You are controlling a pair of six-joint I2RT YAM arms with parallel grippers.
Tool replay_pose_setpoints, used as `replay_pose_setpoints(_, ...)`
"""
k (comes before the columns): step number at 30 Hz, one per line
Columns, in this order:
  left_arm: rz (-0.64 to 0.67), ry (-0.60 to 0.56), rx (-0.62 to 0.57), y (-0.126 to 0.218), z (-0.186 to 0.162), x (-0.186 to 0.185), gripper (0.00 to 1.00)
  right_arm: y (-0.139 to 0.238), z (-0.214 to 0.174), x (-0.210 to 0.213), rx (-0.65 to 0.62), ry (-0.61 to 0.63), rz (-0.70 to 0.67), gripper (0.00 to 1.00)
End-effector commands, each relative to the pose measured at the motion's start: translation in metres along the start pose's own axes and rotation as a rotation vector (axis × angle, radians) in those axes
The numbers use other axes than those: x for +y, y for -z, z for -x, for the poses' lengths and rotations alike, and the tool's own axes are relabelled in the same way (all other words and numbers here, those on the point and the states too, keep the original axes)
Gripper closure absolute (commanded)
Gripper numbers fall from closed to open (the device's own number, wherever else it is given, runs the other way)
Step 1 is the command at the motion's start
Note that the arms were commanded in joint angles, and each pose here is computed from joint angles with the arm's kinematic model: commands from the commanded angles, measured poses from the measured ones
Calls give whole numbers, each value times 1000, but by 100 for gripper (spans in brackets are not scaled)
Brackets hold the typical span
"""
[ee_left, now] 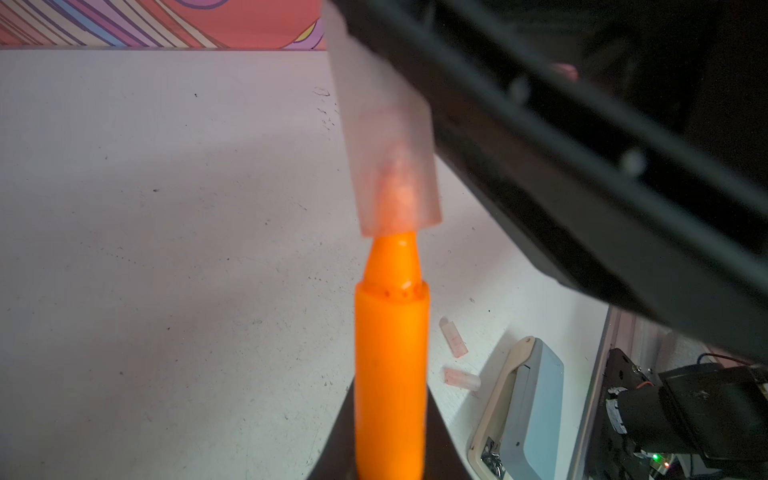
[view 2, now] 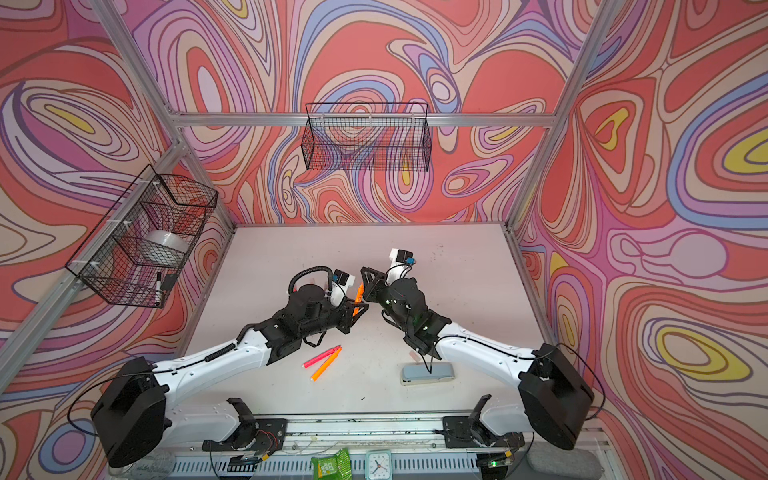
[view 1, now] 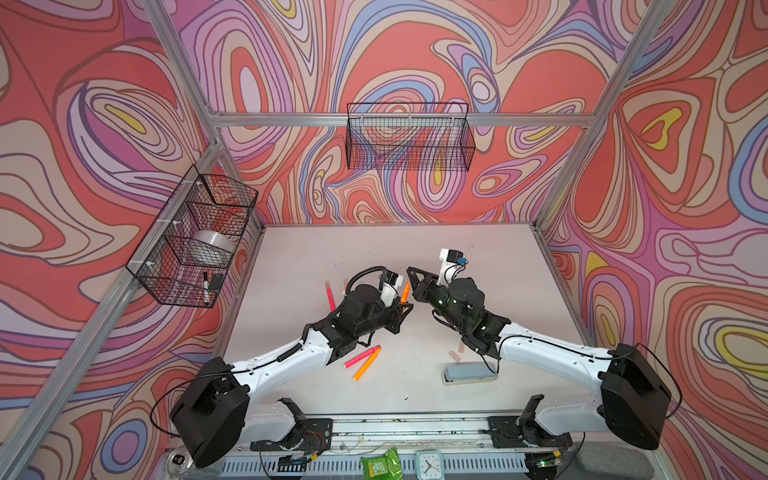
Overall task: Insert the pens into the pen caps
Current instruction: 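Lower the cap onto the orange marker tip held by the left gripper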
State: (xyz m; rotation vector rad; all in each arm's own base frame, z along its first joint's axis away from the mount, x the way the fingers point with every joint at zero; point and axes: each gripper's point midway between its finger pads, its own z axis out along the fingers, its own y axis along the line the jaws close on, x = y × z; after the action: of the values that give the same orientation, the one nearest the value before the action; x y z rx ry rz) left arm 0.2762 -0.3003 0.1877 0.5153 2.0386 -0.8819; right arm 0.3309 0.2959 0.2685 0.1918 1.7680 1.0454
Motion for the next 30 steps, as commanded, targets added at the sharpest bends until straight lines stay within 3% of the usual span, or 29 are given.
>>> replay_pose_setpoints(1,24,6,-27,2,5,4,100,6,-13,2,25,-22,22,94)
replay_pose_setpoints(10,30,18,-47,6,7,5,100,19,-36,15,40,-19,54,91)
replay_pose_setpoints(16,-19,9,-71,11,10,-5,100,32,-40,15,41,-8,72,74)
replay_pose_setpoints(21,-46,-45,-100,17,11,-9,100,51,-20,20,5,10,70,45)
replay_pose_setpoints(27,-54,-105,-123,23,12,-12,100,80,23,30,-65,45,21,36)
replay_pose_setpoints(30,-77,-159,-138,27,12,-21,100,82,33,36,-49,58,-3,38)
